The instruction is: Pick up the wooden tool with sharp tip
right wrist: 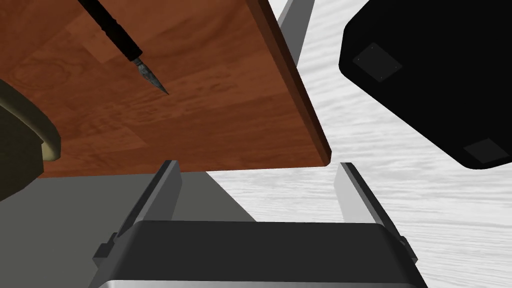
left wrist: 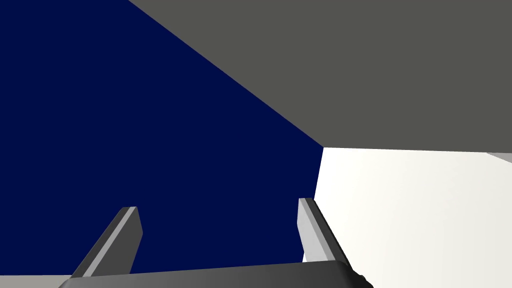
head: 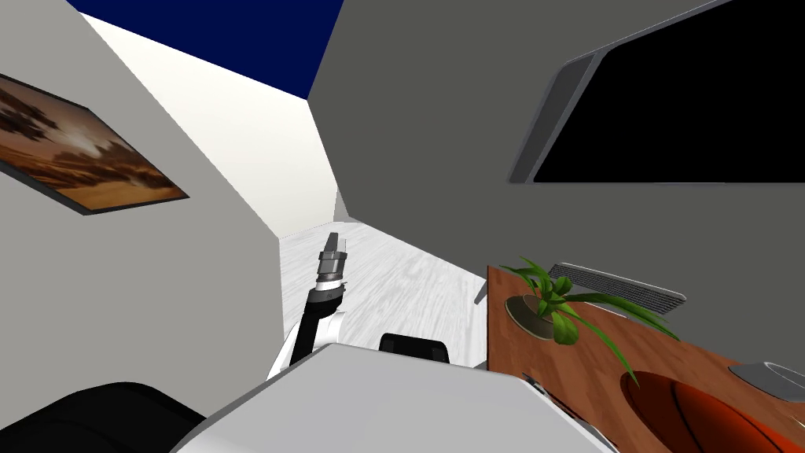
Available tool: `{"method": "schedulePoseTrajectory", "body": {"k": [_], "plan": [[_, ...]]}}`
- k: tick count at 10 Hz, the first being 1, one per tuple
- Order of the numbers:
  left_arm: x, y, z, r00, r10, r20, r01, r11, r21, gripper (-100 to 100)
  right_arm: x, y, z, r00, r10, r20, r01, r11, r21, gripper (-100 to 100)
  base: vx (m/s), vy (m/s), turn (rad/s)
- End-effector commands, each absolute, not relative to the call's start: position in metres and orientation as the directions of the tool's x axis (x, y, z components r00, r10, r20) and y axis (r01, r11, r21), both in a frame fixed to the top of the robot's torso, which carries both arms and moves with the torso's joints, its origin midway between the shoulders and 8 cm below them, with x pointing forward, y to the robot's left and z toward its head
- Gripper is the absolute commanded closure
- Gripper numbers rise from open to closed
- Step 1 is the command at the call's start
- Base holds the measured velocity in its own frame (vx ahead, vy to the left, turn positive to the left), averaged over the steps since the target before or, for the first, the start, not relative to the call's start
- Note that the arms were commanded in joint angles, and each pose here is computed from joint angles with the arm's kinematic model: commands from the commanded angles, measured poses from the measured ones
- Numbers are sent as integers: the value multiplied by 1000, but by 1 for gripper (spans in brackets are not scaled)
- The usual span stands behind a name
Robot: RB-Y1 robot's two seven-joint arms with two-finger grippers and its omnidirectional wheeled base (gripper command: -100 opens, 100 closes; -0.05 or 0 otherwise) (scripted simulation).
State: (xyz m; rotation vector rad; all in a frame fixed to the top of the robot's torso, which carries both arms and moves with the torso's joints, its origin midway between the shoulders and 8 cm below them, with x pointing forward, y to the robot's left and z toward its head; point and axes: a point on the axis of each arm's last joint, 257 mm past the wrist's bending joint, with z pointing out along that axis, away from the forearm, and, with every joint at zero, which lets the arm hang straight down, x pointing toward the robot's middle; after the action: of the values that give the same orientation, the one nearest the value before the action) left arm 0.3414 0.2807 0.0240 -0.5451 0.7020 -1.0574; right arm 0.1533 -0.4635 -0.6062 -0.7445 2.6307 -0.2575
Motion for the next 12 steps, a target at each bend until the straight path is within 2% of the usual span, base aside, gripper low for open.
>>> {"method": "schedulePoseTrajectory", "body": {"k": [1, 12], "plan": [[341, 281, 24, 315, -915, -254, 589, 398, -703, 0, 135, -478, -611, -778, -573, -257, -506, 814, -284, -100, 18, -11, 137], [341, 281, 24, 315, -915, -254, 589, 398, -703, 0, 53, -523, -626, -744, -669, -5, -650, 725, -227, -100, 28, -38, 101]]}}
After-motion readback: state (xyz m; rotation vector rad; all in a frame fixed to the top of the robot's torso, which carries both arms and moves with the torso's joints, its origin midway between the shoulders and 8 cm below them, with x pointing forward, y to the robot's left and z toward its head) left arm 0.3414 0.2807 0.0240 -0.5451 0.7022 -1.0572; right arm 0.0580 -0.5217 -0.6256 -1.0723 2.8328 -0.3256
